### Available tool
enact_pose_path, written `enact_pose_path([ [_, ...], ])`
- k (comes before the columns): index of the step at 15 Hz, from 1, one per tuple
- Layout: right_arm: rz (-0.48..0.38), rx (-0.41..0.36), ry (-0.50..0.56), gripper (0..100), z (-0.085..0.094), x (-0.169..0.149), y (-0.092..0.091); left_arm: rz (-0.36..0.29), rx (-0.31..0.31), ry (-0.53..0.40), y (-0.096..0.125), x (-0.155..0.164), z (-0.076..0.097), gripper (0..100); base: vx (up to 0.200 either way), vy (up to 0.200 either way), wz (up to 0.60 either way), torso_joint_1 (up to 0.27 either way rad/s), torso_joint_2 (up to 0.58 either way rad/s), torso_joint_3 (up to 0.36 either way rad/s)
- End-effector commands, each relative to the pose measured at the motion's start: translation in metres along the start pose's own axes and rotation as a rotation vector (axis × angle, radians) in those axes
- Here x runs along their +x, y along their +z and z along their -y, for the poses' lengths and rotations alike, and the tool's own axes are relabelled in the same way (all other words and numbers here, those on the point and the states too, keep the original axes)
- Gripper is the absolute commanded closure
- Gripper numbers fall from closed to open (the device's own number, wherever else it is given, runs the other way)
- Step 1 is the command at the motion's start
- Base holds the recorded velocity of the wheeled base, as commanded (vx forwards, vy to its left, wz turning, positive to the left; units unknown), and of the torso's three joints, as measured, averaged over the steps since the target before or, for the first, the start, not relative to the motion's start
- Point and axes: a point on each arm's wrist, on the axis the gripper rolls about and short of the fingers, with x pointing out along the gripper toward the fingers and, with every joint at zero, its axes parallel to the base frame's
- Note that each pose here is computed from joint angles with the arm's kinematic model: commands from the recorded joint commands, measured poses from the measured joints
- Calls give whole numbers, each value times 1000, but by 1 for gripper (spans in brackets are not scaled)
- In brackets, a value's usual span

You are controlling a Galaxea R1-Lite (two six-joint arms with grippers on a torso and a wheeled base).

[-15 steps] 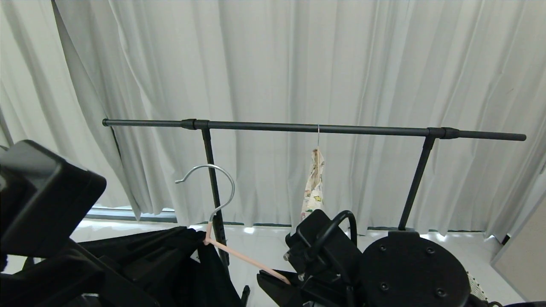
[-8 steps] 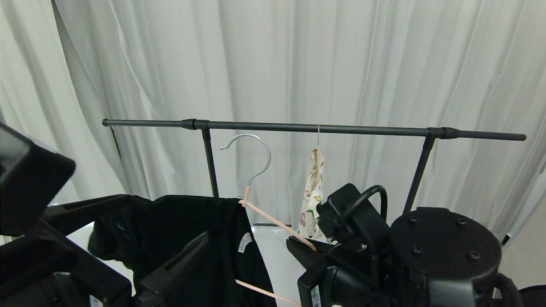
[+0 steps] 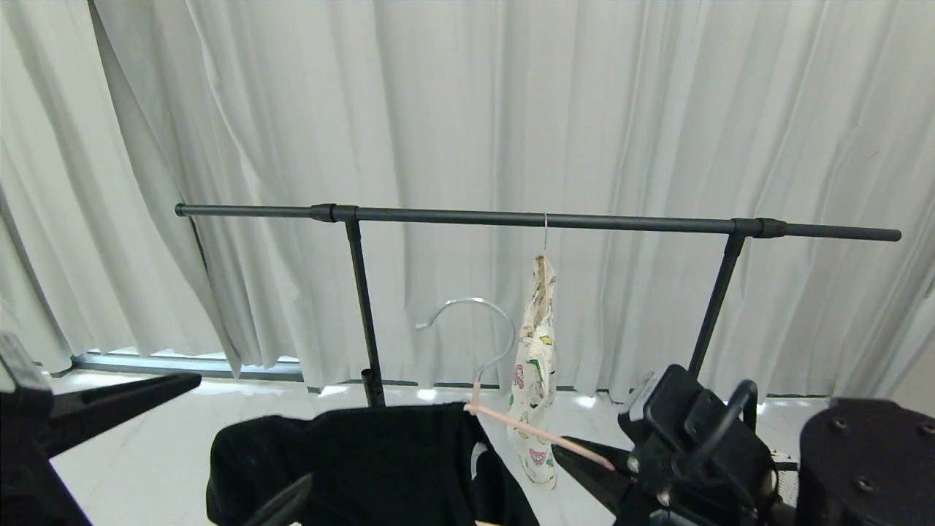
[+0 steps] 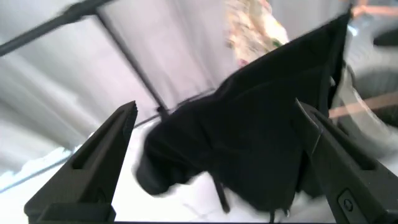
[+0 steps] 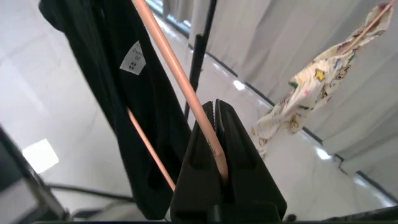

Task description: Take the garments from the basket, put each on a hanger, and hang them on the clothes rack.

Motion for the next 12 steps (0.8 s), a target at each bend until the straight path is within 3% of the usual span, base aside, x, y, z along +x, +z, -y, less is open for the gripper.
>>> enact_pose_path([
  [1,3,-37,62,100,-9,-16,-6,29,28,-138,-12,-10,1,0,0,0,0,0,0,0],
  [4,10,-64,133,100,-25,-21,-8,39,57,-346,-15,-13,9,0,0,0,0,0,0,0],
  [6,13,-70,156,100,-30,-24,-9,13,78,-428,-25,-12,13,0,0,0,0,0,0,0],
  [9,20,-106,195,100,-39,-28,-9,-37,102,-436,-43,-8,16,0,0,0,0,0,0,0],
  [12,27,-134,217,100,-44,-30,-9,-34,99,-436,-52,-7,16,0,0,0,0,0,0,0],
])
